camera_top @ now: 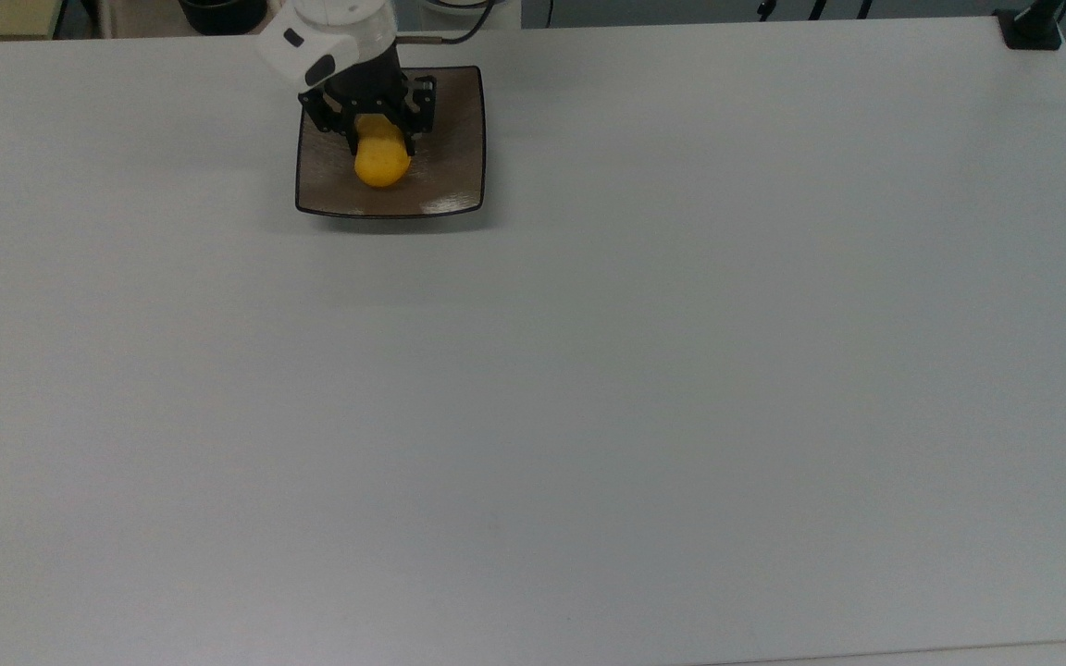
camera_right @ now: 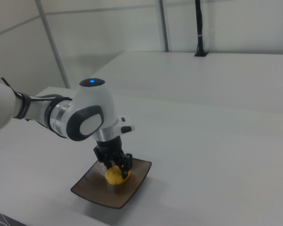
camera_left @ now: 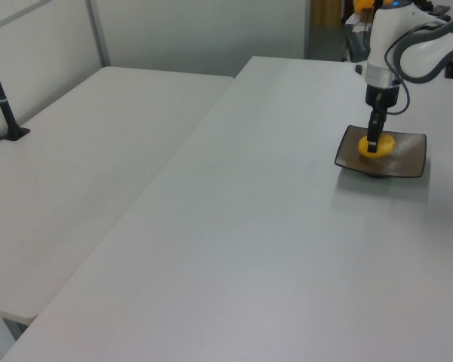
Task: Put potatoes on a ceramic plate
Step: 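Open the gripper to release the potato onto the plate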
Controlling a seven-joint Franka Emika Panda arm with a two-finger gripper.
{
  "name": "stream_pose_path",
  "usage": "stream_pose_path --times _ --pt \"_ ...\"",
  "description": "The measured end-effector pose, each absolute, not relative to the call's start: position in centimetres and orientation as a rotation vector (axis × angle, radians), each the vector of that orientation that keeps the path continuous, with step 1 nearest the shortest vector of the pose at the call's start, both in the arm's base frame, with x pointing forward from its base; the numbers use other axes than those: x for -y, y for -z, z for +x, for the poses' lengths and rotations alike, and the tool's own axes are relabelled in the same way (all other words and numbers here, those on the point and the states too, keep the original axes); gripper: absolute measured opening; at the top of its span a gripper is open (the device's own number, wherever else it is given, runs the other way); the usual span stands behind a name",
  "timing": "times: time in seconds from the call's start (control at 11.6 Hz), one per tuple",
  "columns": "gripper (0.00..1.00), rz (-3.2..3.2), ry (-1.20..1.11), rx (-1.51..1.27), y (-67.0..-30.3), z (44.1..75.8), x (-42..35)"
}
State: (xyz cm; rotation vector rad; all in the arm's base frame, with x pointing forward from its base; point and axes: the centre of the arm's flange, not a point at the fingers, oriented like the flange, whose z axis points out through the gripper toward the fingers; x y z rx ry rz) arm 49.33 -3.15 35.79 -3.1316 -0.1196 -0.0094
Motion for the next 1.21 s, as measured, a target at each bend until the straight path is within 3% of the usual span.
stream_pose_path --times 0.35,0.52,0.61,0.69,0.87,1.21 --pt "0.66 -3.136 0.005 0.131 -35.3 49.5 3.2" --pt "0.92 -3.136 0.000 0.133 -35.1 49.5 3.1" --pt "1.00 -3.137 0.012 0.139 -35.5 49.7 2.8" --pt "1.00 -3.138 0.015 0.132 -36.5 50.2 2.0" --pt "1.00 -3.143 0.029 0.071 -41.1 52.1 -1.9" --pt "1.00 -3.147 0.033 0.063 -55.4 53.7 -6.0"
